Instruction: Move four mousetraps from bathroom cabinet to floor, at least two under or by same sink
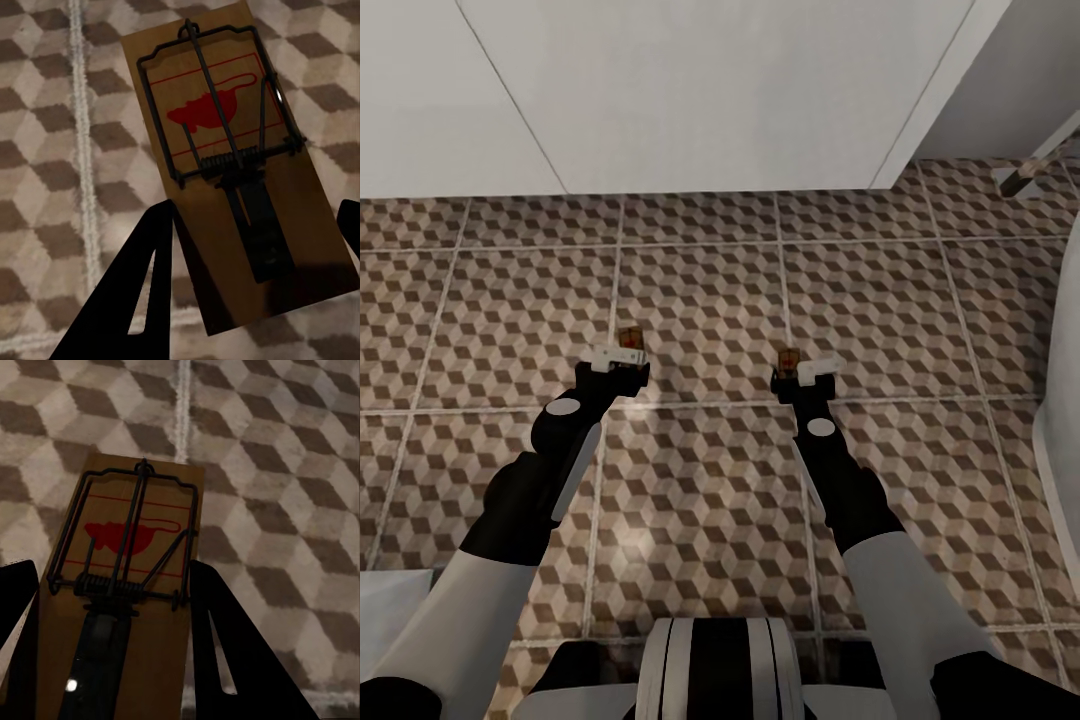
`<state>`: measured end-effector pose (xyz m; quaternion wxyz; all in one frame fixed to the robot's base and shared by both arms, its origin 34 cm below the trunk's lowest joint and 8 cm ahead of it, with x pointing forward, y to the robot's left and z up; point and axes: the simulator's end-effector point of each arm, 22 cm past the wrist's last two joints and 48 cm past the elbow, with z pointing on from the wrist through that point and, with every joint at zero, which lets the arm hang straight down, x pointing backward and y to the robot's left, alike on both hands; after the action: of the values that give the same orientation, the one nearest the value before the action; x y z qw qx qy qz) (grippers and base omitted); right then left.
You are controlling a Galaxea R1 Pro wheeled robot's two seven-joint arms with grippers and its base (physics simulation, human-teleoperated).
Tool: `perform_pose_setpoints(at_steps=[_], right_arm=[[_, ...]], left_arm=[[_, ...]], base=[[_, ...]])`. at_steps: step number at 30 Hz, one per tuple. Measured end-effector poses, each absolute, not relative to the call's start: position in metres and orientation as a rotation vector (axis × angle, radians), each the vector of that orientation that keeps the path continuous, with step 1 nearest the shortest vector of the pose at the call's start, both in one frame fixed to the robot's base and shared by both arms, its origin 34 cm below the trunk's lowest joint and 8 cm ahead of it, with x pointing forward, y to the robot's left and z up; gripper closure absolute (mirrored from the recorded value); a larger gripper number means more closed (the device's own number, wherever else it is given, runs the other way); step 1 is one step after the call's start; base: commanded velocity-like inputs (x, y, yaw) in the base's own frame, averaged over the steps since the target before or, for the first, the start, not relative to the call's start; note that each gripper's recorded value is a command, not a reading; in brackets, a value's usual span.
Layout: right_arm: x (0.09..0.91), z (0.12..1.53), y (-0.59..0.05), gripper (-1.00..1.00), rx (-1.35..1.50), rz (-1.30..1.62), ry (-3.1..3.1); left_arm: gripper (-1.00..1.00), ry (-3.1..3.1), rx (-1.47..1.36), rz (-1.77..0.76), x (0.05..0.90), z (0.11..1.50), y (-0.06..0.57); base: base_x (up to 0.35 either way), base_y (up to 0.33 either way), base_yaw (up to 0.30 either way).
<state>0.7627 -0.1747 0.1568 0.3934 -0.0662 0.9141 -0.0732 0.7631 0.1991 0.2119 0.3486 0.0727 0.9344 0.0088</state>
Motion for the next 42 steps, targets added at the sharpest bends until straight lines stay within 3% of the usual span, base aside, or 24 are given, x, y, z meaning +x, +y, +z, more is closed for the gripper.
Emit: perform_pose_setpoints(at_steps=[10, 30, 42], right_arm=[[0.757, 0.147, -0.175, 1.0, -0.17, -0.186, 2.334], [0.754, 0.139, -0.175, 1.0, -0.174, -0.182, 2.34], [0.751, 0.137, -0.138, 1.0, -0.294, 0.056, 2.365]], left_arm=[[1.0, 2.429, 0.189, 0.019, 0.76, 0.205, 0.198], [1.0, 2.435, 0.189, 0.016, 0.758, 0.199, 0.198], [1.0, 2.469, 0.13, 0.017, 0.754, 0.191, 0.203]], base=[[0.0, 0.0, -0.053], [0.0, 0.0, 0.122], [0.0, 0.0, 0.002]])
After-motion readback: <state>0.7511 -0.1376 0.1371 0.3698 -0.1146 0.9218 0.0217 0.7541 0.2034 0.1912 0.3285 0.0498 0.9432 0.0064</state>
